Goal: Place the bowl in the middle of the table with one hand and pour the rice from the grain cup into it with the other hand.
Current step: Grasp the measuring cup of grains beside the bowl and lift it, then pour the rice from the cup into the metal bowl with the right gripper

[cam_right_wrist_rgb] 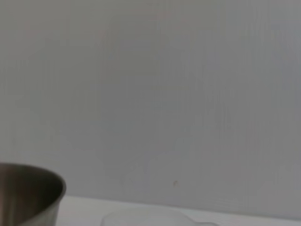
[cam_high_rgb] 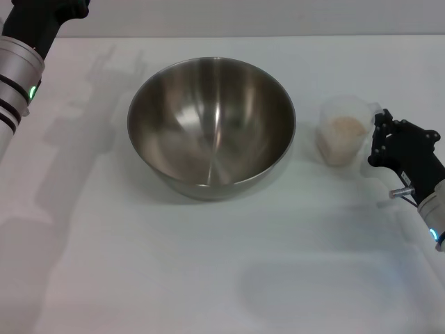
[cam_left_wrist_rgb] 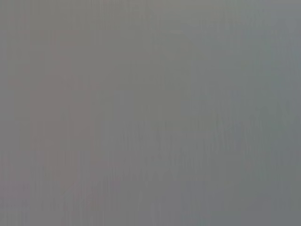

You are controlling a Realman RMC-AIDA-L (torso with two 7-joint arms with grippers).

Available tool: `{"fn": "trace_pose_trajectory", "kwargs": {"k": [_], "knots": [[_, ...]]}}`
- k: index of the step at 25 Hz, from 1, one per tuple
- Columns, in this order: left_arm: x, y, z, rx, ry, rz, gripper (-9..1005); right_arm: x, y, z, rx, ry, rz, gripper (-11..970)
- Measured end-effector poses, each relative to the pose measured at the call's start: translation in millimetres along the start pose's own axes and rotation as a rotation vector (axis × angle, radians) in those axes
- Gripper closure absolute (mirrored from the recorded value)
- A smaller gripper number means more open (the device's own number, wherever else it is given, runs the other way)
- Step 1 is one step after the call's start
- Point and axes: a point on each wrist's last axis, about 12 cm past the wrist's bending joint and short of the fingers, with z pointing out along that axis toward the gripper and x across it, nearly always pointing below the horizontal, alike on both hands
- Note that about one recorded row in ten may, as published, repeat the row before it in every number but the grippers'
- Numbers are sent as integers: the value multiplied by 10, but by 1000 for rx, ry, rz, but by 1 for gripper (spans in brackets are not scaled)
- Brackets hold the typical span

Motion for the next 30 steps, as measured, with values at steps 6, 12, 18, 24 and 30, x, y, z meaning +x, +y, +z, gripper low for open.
{"fn": "trace_pose_trajectory", "kwargs": {"k": [6,12,18,24,30], "knots": [[32,18,-21,-6,12,2,423,-64,-16,-4,3,-55,-11,959],[111,143,-98,-58,41,-2,423,-157,-63,-23,8,-138,-30,959],[221,281,-217,-116,77,-4,423,-244,-97,-38,0,-212,-62,958],[296,345,-342,-144,87,3,423,-377,-128,7,-1,-303,-156,958],[359,381,-458,-164,107,0,423,-552,-69,174,-7,-390,-326,958]]}}
